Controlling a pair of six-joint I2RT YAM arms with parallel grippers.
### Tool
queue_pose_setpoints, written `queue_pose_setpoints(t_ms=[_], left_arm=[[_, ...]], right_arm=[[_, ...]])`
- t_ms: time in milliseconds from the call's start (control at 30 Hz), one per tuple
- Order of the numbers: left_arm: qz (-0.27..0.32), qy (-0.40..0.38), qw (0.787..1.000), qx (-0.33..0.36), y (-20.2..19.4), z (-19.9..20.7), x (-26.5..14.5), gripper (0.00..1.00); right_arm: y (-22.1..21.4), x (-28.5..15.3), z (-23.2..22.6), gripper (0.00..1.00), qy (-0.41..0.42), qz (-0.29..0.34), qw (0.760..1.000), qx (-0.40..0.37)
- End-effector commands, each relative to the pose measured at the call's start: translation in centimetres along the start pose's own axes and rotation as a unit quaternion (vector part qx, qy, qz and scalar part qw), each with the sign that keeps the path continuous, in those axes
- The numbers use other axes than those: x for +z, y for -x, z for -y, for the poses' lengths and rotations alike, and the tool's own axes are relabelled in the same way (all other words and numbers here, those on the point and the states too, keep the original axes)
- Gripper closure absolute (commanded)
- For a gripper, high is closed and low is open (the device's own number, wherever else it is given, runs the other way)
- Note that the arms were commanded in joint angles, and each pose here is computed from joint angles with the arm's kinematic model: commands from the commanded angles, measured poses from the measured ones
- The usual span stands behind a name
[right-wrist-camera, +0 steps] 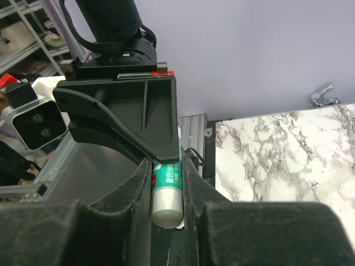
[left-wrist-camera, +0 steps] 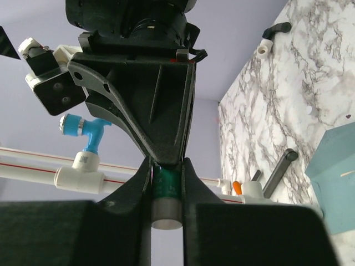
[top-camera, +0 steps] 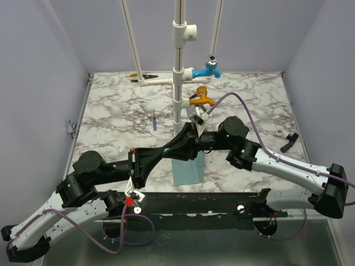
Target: Place the letter into the envelope and seal it
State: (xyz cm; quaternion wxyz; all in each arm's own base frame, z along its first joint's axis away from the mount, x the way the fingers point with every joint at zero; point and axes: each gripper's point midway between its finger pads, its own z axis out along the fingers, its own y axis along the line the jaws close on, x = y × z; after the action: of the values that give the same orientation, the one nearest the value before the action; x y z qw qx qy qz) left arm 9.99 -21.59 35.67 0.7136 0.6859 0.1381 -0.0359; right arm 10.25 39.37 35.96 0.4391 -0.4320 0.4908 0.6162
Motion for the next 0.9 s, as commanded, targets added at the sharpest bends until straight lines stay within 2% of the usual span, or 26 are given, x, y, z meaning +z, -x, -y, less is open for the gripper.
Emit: queue_pose_setpoints(t_ms=[0, 33, 67, 133, 267, 333, 433, 467, 500, 533, 733, 800, 867], left_arm=[[0.011, 0.017, 1.0, 0.012, 0.8, -1.4, -0.2, 1.0], [0.011, 0.017, 1.0, 0.008, 0.8, -1.4, -0.3, 1.0], [0.009, 0.017, 1.0, 0.001, 0.8, -1.3, -0.3, 1.0], [-0.001, 0.018, 1.0, -0.015, 0.3, -1.0, -0.3, 1.0], [-0.044, 0.009, 0.996, -0.071, -1.4, 0.4, -0.4, 1.0], [-0.063, -0.008, 0.993, -0.098, -2.1, 1.6, -0.5, 1.0], [-0.077, -0.031, 0.988, -0.132, -2.6, 3.1, -0.5, 1.0], [-0.084, -0.041, 0.985, -0.143, -2.8, 3.8, -0.6, 1.0], [-0.096, -0.052, 0.982, -0.155, -3.2, 4.4, -0.6, 1.0], [-0.114, -0.064, 0.977, -0.169, -3.8, 5.2, -0.7, 1.0], [-0.204, -0.12, 0.935, -0.265, -6.3, 9.2, -1.3, 1.0], [-0.226, -0.13, 0.919, -0.296, -6.8, 10.1, -1.1, 1.0], [-0.255, -0.145, 0.894, -0.339, -7.4, 11.1, -0.6, 1.0]], right_arm=[[0.0, 0.2, -0.5, 0.99, 0.013, -0.006, 1.0, -0.007], [-0.1, 0.2, -0.2, 0.99, 0.005, -0.007, 1.0, -0.007], [-0.1, 0.1, 0.0, 0.93, -0.004, -0.009, 1.0, -0.005], [-0.4, -0.1, 0.5, 0.65, -0.02, -0.016, 1.0, -0.002], [-0.4, -1.1, 2.5, 0.38, -0.093, -0.022, 0.995, -0.002], [-0.6, -1.8, 3.5, 0.31, -0.131, -0.027, 0.991, -0.002], [-1.0, -2.6, 4.5, 0.28, -0.169, -0.039, 0.985, 0.002], [-1.1, -3.0, 5.1, 0.24, -0.192, -0.043, 0.98, 0.004], [-1.1, -3.5, 5.7, 0.16, -0.214, -0.046, 0.976, 0.005], [-1.1, -4.3, 6.4, 0.01, -0.243, -0.051, 0.969, 0.004], [-0.8, -10.0, 8.6, 0.0, -0.392, -0.055, 0.918, 0.013], [-1.8, -11.8, 9.5, 0.0, -0.441, -0.061, 0.895, 0.028], [-3.9, -13.1, 10.4, 0.0, -0.473, -0.083, 0.876, 0.043]])
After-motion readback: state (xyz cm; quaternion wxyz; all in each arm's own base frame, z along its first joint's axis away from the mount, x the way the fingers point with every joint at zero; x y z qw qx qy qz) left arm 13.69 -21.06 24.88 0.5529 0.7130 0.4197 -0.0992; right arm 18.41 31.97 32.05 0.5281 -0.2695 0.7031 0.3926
